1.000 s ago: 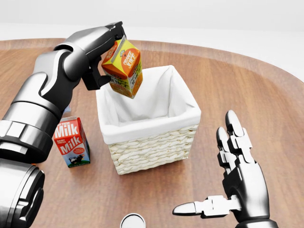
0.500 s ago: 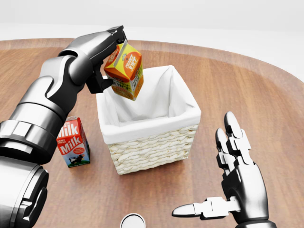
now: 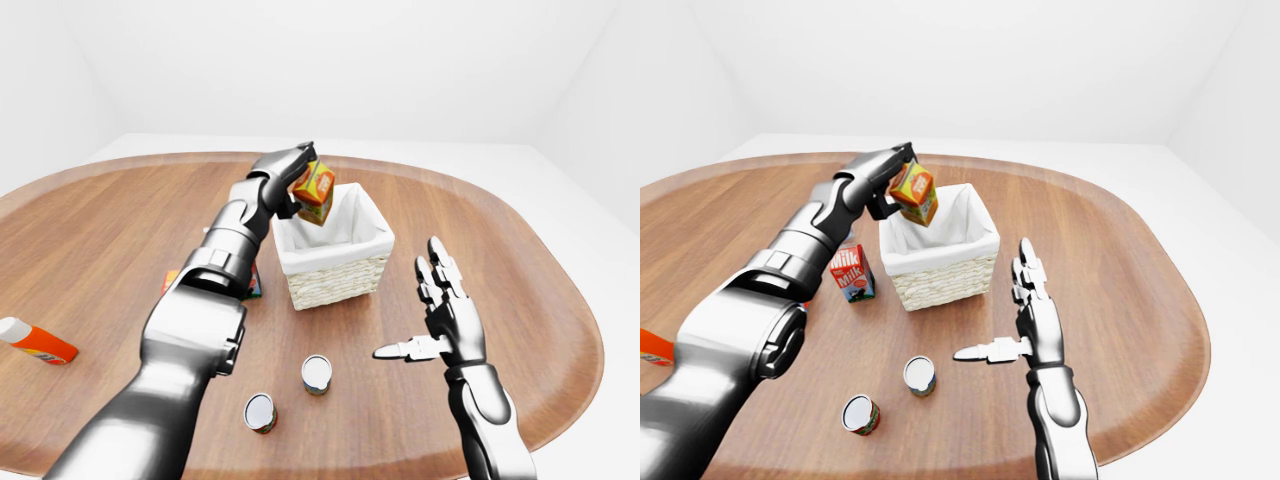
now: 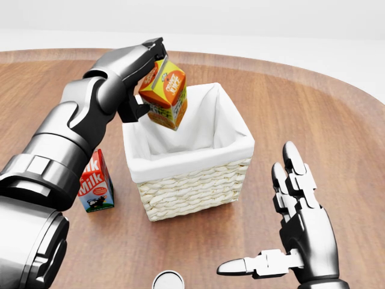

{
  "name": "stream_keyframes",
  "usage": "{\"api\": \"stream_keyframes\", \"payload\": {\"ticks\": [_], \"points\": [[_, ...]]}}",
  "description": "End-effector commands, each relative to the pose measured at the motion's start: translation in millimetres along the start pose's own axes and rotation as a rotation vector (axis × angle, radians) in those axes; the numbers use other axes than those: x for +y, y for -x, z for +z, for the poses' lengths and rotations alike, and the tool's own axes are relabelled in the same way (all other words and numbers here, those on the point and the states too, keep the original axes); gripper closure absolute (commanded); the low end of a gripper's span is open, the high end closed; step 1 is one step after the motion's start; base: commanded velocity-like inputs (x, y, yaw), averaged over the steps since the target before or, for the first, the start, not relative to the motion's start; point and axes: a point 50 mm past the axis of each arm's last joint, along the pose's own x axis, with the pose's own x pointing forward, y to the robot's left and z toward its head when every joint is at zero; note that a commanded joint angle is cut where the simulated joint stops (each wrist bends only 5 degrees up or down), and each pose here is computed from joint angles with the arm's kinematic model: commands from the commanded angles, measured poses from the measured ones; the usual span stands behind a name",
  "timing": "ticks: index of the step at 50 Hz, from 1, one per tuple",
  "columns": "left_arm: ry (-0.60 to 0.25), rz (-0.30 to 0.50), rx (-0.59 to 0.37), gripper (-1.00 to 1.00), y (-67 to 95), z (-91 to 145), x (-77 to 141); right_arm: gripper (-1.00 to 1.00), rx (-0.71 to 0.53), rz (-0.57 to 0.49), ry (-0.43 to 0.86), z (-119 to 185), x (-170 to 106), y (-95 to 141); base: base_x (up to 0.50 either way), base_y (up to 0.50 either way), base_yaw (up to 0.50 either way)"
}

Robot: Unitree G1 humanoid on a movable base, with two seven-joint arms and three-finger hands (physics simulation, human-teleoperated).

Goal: Pick up the orange juice, and put it in the basket.

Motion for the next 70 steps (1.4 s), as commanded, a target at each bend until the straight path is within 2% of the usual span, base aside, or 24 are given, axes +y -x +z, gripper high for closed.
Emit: {"api": "stream_keyframes", "payload": {"ticks": [1,18,27,54,59,60,61,65,70], "points": [[0.014,0.057,-0.007,1.00,-0.9,5,4,-1.00,0.001,-0.001,-0.002,-1,0,0,0.00,0.00,0.00],[-0.021,0.076,-0.008,1.00,-2.0,8,-8,-1.00,0.000,-0.002,-0.004,0,-1,1,0.00,0.00,0.00],[-0.061,0.102,0.011,1.00,-1.3,2,-16,-1.00,0.000,-0.004,-0.007,0,-2,1,0.00,0.00,0.00],[-0.034,0.073,0.040,1.00,0.0,-6,-31,-1.00,0.000,0.008,-0.008,0,0,4,0.00,0.00,0.00],[-0.048,0.102,0.047,1.00,0.7,-9,-30,-1.00,0.000,0.009,-0.008,0,0,4,0.00,0.00,0.00],[-0.077,0.147,0.043,0.97,0.9,-9,-26,-1.00,0.000,0.009,-0.007,0,0,4,0.00,0.00,0.00],[-0.062,0.142,0.045,-0.97,0.7,-9,-26,-1.00,0.001,0.009,-0.008,0,0,4,0.00,0.00,0.00],[-0.008,0.113,0.044,-1.00,0.2,-7,-26,-1.00,0.000,0.012,-0.007,1,1,4,0.00,0.00,0.00],[0.003,0.121,0.032,-1.00,-0.5,-3,-22,-1.00,0.000,0.013,-0.005,1,1,4,0.00,0.00,0.00]]}}
